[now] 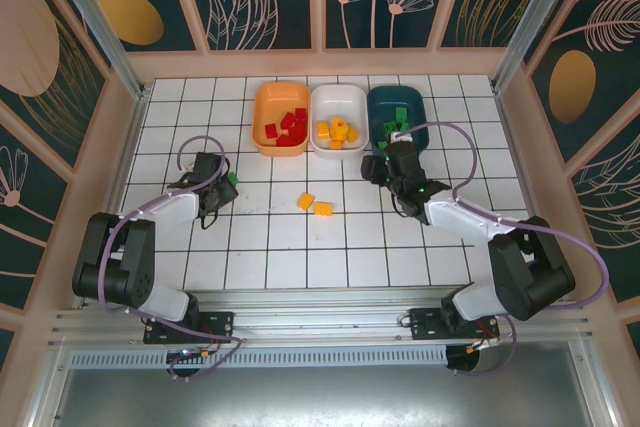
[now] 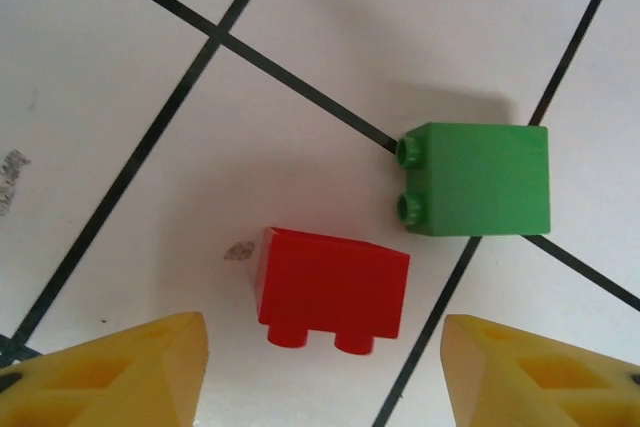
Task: Sort the legos into containers by color
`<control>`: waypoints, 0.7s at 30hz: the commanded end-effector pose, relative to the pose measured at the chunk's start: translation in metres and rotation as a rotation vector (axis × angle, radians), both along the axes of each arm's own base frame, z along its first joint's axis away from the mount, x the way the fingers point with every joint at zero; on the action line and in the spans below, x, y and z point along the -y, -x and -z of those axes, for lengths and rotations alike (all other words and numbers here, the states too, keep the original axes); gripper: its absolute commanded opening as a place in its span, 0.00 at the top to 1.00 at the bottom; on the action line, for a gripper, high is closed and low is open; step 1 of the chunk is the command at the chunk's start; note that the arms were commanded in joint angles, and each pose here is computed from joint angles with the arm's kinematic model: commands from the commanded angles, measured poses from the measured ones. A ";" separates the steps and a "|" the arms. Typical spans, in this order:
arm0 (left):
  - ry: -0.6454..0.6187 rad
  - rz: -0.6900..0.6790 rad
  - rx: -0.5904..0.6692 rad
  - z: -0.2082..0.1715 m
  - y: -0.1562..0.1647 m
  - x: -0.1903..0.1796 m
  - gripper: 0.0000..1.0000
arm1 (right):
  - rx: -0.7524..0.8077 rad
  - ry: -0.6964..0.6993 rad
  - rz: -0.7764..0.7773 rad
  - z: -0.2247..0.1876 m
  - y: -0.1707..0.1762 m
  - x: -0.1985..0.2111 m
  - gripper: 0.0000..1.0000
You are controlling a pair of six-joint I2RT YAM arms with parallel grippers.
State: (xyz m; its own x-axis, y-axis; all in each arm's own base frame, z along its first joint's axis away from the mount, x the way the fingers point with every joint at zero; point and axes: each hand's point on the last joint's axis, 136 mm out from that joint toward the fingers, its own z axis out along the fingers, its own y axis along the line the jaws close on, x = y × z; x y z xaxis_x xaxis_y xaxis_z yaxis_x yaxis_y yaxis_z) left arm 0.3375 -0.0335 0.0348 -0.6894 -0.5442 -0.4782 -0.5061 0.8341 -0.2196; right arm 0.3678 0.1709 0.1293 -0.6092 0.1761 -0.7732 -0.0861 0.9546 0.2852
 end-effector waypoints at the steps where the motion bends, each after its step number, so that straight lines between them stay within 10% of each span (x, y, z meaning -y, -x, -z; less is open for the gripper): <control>1: -0.071 0.015 0.033 -0.006 -0.009 -0.009 0.42 | 0.054 -0.053 0.012 -0.014 -0.002 -0.002 0.36; 21: -0.129 0.097 0.046 0.007 -0.028 -0.007 0.64 | 0.052 -0.066 0.004 -0.011 0.000 -0.005 0.39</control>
State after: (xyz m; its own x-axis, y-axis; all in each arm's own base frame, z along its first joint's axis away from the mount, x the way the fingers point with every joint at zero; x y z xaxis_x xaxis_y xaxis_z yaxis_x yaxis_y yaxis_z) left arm 0.3533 -0.0236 0.0241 -0.7197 -0.4156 -0.5561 -0.4324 0.8951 -0.1093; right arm 0.3681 0.1746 0.1307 -0.5990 0.2028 -0.7746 -0.0948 0.9426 0.3202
